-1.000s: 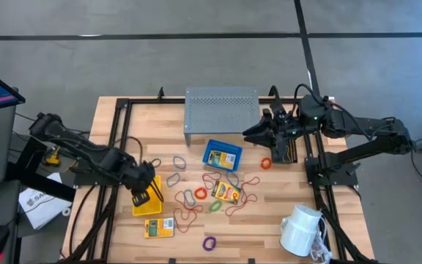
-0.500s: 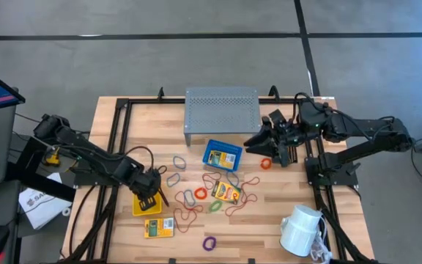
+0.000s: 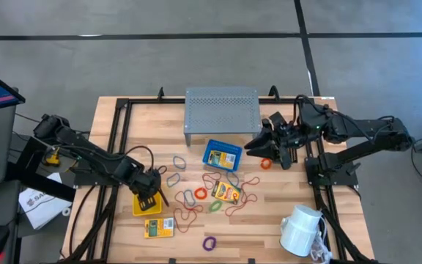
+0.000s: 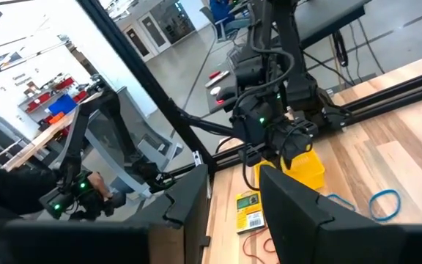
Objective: Pick & Place Office Desk Supplies
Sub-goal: Put the yellow spring keychain into the yellow bin, then put the blue rubber band into the black bin
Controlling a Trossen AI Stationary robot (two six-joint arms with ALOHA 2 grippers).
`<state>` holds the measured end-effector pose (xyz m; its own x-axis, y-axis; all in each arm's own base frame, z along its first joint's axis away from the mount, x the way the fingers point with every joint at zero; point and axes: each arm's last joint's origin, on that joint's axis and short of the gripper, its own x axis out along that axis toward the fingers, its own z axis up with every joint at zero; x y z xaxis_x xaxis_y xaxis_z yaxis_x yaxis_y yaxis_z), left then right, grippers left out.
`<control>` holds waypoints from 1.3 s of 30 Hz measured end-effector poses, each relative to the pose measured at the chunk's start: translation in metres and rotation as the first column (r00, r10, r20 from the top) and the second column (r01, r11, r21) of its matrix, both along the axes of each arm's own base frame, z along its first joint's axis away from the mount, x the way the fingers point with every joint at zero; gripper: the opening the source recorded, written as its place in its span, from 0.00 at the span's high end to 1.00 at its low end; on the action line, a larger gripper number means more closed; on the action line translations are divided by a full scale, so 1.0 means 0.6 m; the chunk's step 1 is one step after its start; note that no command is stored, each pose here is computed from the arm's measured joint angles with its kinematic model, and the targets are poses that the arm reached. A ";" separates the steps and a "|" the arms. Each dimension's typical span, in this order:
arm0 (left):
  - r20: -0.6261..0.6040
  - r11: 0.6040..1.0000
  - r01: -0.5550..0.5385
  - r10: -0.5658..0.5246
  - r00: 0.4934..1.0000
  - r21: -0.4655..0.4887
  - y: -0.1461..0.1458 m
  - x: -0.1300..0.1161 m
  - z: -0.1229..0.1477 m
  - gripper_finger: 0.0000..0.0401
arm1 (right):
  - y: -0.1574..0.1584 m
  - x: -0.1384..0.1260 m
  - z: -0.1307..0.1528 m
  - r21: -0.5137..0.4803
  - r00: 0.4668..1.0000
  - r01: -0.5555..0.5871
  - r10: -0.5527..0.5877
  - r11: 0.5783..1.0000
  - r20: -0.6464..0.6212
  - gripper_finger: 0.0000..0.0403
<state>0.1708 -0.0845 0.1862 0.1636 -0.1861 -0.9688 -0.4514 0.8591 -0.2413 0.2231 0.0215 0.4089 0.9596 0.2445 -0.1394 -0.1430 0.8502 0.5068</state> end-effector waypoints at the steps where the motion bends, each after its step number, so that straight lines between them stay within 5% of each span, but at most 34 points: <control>1: -0.002 1.000 0.001 -0.001 1.000 -0.005 0.000 0.000 0.000 0.74 | 0.001 0.000 0.000 0.000 1.000 -0.004 0.004 1.000 0.000 0.70; 12: -0.001 1.000 -0.012 0.012 1.000 -0.017 0.000 0.001 0.000 0.52 | 0.006 -0.001 0.000 0.000 1.000 -0.016 0.016 1.000 0.000 0.70; 21: 0.205 0.994 -0.035 0.057 0.977 -0.107 0.011 -0.005 0.045 0.53 | 0.006 0.000 0.001 -0.001 1.000 0.000 0.000 1.000 0.004 0.70; 26: 0.515 0.991 -0.077 0.121 0.848 -0.106 0.024 0.003 0.093 0.56 | 0.004 0.000 0.001 -0.005 1.000 0.029 -0.029 1.000 0.004 0.70; 32: 0.751 0.999 -0.029 -0.002 0.661 0.028 0.038 0.048 0.119 0.59 | 0.003 0.000 0.001 -0.007 0.998 0.055 -0.055 0.998 0.009 0.70; 39: 0.736 1.000 0.015 -0.025 0.677 0.020 0.069 0.094 0.093 0.61 | 0.003 0.000 0.003 0.028 0.998 0.061 -0.061 0.998 0.013 0.70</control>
<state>0.2272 -0.0431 0.2420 0.8211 -0.1873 -0.5392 -0.1154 0.8706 -0.4782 0.2232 0.0236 0.4110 0.9745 0.1891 -0.1205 -0.0984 0.8434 0.5281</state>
